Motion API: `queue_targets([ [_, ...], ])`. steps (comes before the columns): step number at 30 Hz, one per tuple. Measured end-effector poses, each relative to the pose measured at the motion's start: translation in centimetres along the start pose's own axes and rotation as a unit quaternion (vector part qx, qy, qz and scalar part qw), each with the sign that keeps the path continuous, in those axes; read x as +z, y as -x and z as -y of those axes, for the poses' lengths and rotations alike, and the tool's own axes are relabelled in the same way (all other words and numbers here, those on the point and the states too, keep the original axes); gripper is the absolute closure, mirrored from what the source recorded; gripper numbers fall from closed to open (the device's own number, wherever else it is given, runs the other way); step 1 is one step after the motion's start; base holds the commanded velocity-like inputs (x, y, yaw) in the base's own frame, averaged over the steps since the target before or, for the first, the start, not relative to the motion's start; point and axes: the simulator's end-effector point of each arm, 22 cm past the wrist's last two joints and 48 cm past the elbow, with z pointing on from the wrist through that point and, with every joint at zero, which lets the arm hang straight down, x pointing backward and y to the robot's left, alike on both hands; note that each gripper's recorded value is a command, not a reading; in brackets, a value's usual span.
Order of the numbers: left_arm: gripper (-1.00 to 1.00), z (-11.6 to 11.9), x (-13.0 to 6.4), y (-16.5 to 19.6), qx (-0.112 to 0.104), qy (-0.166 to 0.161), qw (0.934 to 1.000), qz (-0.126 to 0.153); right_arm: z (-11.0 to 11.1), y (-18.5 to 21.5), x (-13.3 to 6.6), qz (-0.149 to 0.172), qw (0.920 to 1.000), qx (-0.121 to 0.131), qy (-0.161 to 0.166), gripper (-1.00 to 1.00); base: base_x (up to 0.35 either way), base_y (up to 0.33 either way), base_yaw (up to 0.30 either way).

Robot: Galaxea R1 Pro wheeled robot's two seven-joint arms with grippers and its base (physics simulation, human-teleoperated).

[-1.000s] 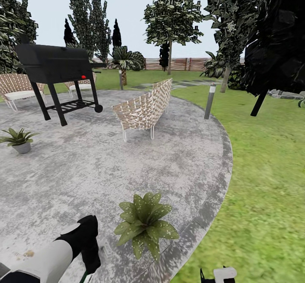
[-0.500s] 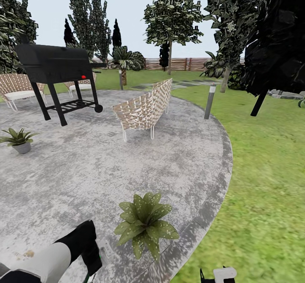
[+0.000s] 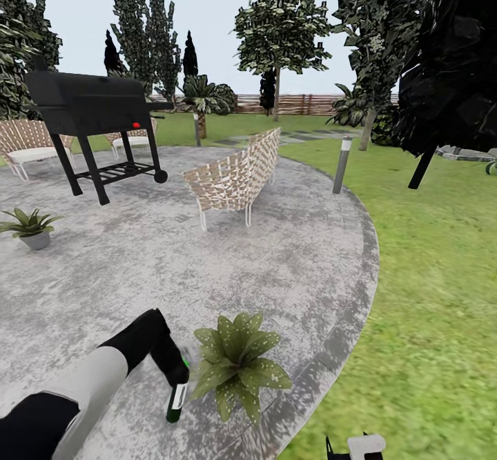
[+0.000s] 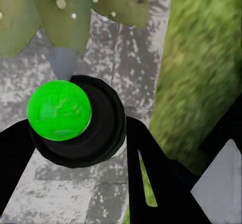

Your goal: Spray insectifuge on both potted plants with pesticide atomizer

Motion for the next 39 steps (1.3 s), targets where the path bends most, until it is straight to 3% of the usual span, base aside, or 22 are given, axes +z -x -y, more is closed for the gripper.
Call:
queue_targets([
  [4, 1.00, 0.3, -2.5, 1.0, 0.031, -0.015, 0.9990, -0.030, 0.0, -0.1, 0.0, -0.001, 1.0000, -0.001, 0.001, -1.00, 0.000, 0.000, 0.000],
  [7, 1.00, 1.9, -3.5, 1.7, 0.049, -0.040, 0.9969, -0.047, 0.0, -0.1, 0.0, -0.001, 1.0000, -0.001, 0.001, -1.00, 0.000, 0.000, 0.000],
  [11, 1.00, 2.1, -4.5, 2.9, 0.070, -0.030, 0.9957, -0.053, 0.0, -0.1, 0.0, -0.001, 1.0000, -0.001, 0.002, -1.00, 0.000, 0.000, 0.000],
  [14, 1.00, 3.0, -5.1, 3.1, 0.079, -0.046, 0.9936, -0.066, -0.1, -0.1, 0.0, -0.001, 1.0000, -0.001, 0.001, -1.00, 0.000, 0.000, 0.000],
  [20, 1.00, 2.0, -5.5, 1.2, 0.094, -0.018, 0.9871, -0.129, -0.2, 0.0, 0.0, -0.001, 1.0000, 0.000, 0.002, -1.00, 0.027, 0.000, 0.000],
  [30, 1.00, 2.4, -5.6, 2.4, 0.108, -0.009, 0.9861, -0.126, 0.0, 0.0, 0.0, 0.000, 1.0000, 0.000, 0.000, -1.00, 0.111, 0.000, -0.201],
  [39, 1.00, 2.4, -5.8, 2.4, 0.109, -0.007, 0.9858, -0.127, 0.1, 0.0, 0.0, 0.000, 1.0000, 0.000, 0.000, -1.00, 0.065, 0.000, -0.019],
])
